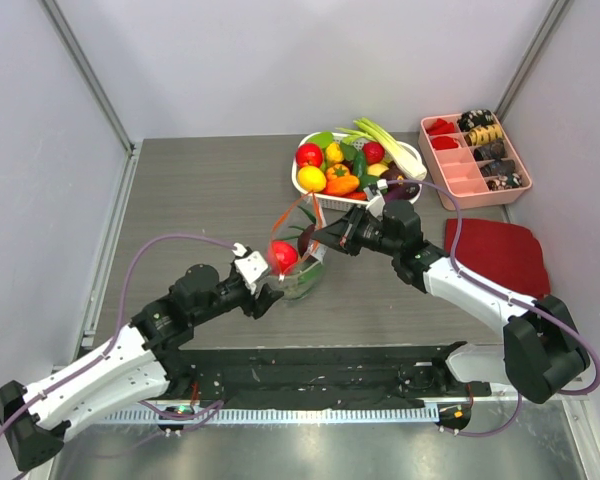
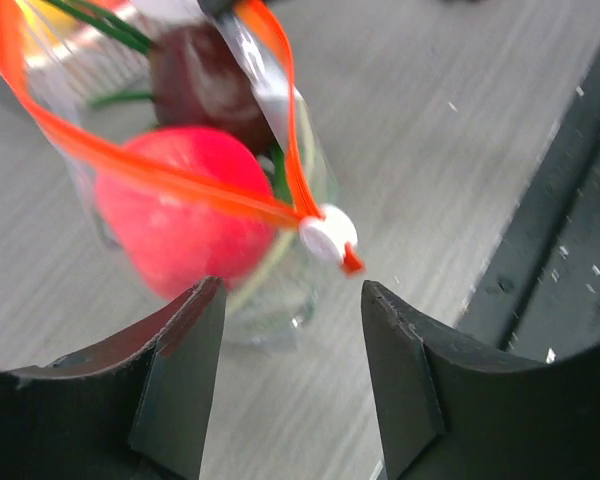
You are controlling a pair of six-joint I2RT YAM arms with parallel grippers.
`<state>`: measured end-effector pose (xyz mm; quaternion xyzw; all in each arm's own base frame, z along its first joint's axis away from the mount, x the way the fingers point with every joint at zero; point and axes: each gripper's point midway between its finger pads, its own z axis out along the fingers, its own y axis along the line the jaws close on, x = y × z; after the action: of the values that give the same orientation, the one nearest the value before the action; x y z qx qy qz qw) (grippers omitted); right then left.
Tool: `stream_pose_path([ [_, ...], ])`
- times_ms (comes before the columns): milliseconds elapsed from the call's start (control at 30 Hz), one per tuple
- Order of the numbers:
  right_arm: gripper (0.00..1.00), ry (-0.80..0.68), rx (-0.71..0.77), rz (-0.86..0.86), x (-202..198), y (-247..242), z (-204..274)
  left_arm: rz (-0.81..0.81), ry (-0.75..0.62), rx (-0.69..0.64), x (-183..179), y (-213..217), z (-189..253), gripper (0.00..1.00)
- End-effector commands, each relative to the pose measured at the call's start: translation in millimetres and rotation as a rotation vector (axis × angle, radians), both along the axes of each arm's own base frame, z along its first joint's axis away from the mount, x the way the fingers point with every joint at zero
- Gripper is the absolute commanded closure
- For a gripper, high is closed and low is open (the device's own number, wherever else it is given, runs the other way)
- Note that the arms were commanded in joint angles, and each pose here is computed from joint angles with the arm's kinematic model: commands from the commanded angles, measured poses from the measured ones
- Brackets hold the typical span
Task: Place the food in the zip-top bag and seal the zipper
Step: Zip the zipper food storage bag at the center of the board.
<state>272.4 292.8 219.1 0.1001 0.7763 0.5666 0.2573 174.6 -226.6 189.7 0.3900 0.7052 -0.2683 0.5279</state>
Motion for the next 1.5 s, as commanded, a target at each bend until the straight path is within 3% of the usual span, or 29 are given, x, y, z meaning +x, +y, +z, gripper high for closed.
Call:
stream_pose_path([
  [0,0.99,-0.086,0.036,-0.009,3.6,-1.1,24.9,0.101,-0.167,-0.072,25.7,-5.7,38.7,0.42],
  [267,0.99,-0.093,0.043,-0.008,2.5,-1.8,27.4,0.099,-0.222,-0.063,30.2,-19.1,44.8,0.55],
  [433,0.99,-0.092,0.044,-0.004,-0.3,-2.3,26.0,0.146,-0.224,-0.096,38.0,-19.8,60.7,0.55],
  [533,0.99,-0.103,0.048,-0.004,-0.7,-2.6,28.2,0.137,-0.217,-0.084,38.6,-22.8,61.6,0.77],
  [567,0.99,-0.106,0.048,0.000,-1.4,-2.5,28.6,0.128,-0.214,-0.077,37.5,-23.4,60.9,0.92],
  [600,0.98,-0.114,0.046,-0.004,-0.6,-3.7,30.5,0.120,-0.207,-0.060,35.8,-22.4,57.8,0.99],
  [667,0.87,-0.148,0.034,0.016,-3.2,-4.6,32.8,0.102,-0.218,-0.046,33.2,-21.5,60.1,1.00],
  [700,0.72,-0.170,0.027,0.027,-4.8,-5.9,36.9,0.085,-0.208,-0.016,30.0,-19.9,54.3,1.00],
  [733,0.63,-0.188,0.014,0.033,-4.4,-8.5,38.3,0.058,-0.211,-0.010,25.8,-20.4,55.2,1.00],
  [867,0.31,-0.430,-0.165,0.162,-11.1,-20.8,51.1,-0.016,-0.253,0.034,15.3,-16.8,59.1,1.00],
  [1000,0.15,-0.716,-0.341,0.311,-25.9,-32.9,61.3,-0.075,-0.274,0.046,5.9,-12.5,62.8,1.00],
  [1200,0.14,-1.194,-0.482,0.509,-43.8,-24.8,84.6,-0.119,-0.256,0.042,4.1,-14.0,66.2,1.00],
  [1467,0.30,-1.389,-0.499,0.795,-87.0,24.1,72.1,-0.116,-0.229,0.036,16.1,-16.3,69.8,1.00],
])
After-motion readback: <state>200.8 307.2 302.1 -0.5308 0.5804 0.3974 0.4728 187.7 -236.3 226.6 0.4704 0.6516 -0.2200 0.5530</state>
